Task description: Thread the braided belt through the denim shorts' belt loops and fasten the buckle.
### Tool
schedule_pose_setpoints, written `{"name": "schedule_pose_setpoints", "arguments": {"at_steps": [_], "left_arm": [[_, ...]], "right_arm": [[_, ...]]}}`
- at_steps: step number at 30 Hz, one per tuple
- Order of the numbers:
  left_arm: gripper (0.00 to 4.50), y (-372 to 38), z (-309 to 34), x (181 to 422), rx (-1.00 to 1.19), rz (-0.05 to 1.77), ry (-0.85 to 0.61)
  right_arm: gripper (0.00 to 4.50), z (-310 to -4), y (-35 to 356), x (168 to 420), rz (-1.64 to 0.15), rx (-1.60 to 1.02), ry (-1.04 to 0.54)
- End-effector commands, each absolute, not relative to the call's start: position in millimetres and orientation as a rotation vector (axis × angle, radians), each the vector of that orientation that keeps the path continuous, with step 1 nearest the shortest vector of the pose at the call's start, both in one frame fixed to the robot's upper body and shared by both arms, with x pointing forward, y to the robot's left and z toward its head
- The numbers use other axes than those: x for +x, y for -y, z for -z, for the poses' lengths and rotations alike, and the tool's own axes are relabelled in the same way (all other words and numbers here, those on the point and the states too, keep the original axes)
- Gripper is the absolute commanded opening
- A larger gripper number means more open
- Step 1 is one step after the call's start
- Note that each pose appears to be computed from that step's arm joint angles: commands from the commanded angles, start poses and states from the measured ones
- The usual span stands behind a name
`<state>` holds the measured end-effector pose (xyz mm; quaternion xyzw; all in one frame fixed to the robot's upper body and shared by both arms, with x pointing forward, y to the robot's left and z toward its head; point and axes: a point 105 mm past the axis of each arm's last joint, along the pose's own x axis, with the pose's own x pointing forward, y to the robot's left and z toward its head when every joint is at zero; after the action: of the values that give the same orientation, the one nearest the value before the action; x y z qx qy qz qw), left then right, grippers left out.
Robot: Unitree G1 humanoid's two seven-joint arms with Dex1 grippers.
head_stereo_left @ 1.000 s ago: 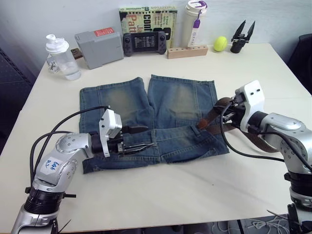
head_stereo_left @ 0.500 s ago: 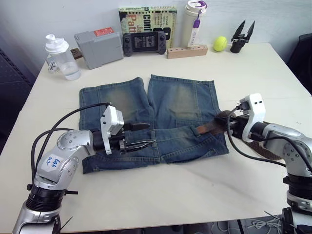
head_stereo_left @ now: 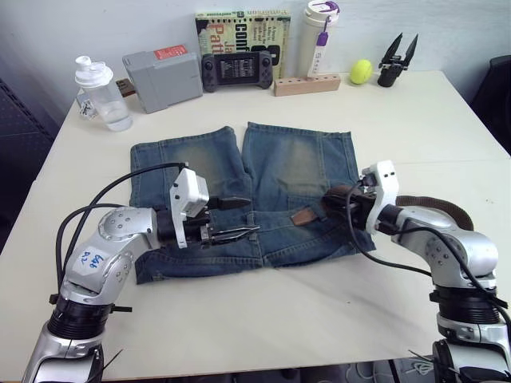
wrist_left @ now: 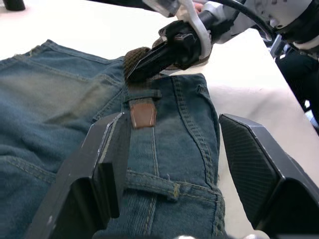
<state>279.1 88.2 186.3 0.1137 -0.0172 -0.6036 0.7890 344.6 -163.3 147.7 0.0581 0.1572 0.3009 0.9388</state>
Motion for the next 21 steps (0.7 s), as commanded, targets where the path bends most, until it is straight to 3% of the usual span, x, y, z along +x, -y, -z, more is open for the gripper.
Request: {"name": "schedule_pose_setpoints", "arguments": {"at_steps": [1, 13, 21], "left_arm": [[3.13, -73, -183, 285, 0.352, 1.335, 0.087], [3.13, -16, -139, 330, 0.789, 1.387, 0.202], [3.13, -3, -141, 347, 0.815, 1.34, 0.257]], "right_arm": [[0.0, -140, 161, 336, -0.639, 0.197, -0.365], [0.0, -106, 156, 332, -0.664, 0.613, -0.517], [0.0, -103, 153, 330, -0.662, 0.648, -0.516]]}}
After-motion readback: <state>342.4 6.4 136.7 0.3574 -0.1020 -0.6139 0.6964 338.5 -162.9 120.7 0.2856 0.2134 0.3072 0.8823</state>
